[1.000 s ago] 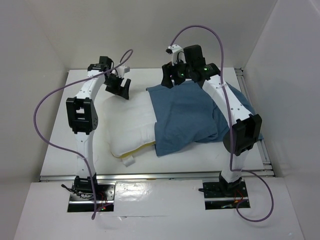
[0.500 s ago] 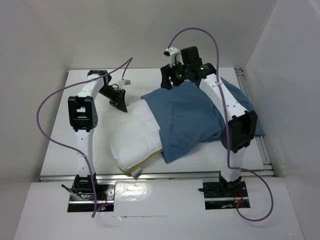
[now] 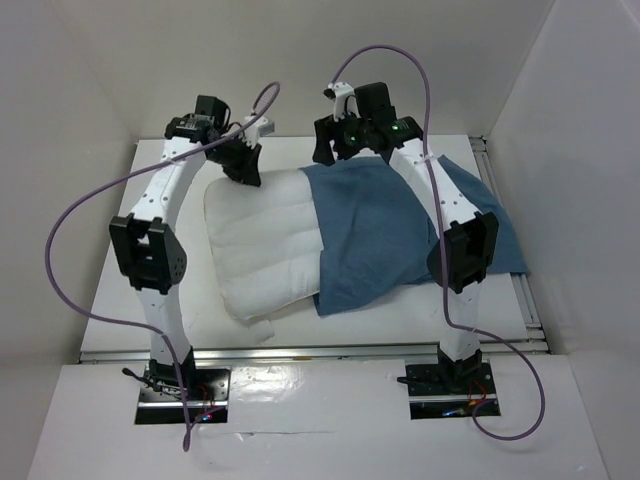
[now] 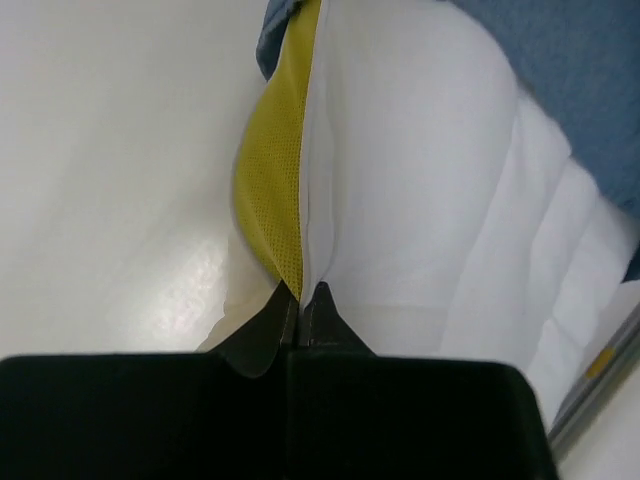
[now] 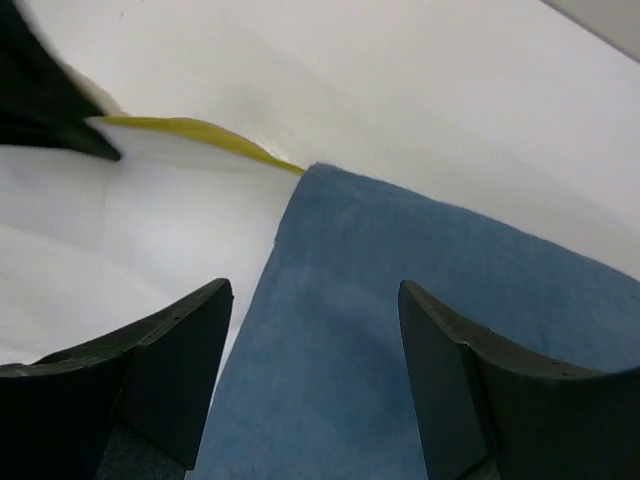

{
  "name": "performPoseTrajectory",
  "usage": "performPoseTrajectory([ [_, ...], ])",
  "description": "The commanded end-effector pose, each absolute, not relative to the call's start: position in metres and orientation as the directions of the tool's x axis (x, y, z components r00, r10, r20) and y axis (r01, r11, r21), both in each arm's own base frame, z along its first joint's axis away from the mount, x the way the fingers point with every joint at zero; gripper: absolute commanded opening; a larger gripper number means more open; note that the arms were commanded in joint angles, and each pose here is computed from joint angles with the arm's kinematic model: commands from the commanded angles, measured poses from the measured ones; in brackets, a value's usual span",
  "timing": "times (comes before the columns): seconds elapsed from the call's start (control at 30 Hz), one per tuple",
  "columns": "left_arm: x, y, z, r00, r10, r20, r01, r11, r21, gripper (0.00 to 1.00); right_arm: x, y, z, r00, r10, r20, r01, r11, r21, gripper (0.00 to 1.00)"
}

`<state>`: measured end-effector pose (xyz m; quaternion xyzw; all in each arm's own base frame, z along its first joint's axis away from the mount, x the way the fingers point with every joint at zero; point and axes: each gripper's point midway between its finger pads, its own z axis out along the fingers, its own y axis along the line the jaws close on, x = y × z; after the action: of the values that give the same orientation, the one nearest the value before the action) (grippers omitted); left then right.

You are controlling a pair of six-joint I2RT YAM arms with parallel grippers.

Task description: Put the pillow into the pillowcase

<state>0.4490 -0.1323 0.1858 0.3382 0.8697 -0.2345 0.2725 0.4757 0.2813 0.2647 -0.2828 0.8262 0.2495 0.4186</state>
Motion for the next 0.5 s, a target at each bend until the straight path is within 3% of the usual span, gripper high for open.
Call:
performPoseTrajectory([
  [0.0,0.449,-0.161,0.277,-0.408,0.462,-0.787,0.762,0.648,-0.014,0.0,0.486,0.294,0.295,-0.426,-0.213,-0.879,-0.672,0.725,0.149,0.75],
  [0.27,0.41,-0.205,0.329,-0.2,0.548,-0.812,0.782,0.588,0.205,0.0,0.5,0.276,0.288,-0.421,-0.221,-0.88,-0.559,0.827,0.059,0.75],
  [0.3,0.41,-0.203,0.335,-0.187,0.545,-0.817,0.773,0.595,0.22,0.0,0.498,0.274,0.289,-0.415,-0.232,-0.88,-0.564,0.825,0.049,0.68],
  [0.33,0.408,-0.208,0.336,-0.181,0.547,-0.817,0.78,0.586,0.22,0.0,0.495,0.275,0.279,-0.433,-0.241,-0.869,-0.57,0.82,0.057,0.54],
  [0.37,0.406,-0.211,0.335,-0.178,0.553,-0.814,0.78,0.584,0.226,0.0,0.491,0.274,0.283,-0.422,-0.249,-0.872,-0.583,0.811,0.051,0.37],
  [0.4,0.408,-0.211,0.337,-0.171,0.55,-0.818,0.778,0.585,0.23,0.0,0.487,0.274,0.288,-0.417,-0.246,-0.875,-0.592,0.804,0.056,0.1],
  [0.47,0.409,-0.21,0.341,-0.173,0.544,-0.821,0.768,0.597,0.233,0.0,0.483,0.275,0.291,-0.413,-0.244,-0.877,-0.6,0.798,0.06,0.0],
])
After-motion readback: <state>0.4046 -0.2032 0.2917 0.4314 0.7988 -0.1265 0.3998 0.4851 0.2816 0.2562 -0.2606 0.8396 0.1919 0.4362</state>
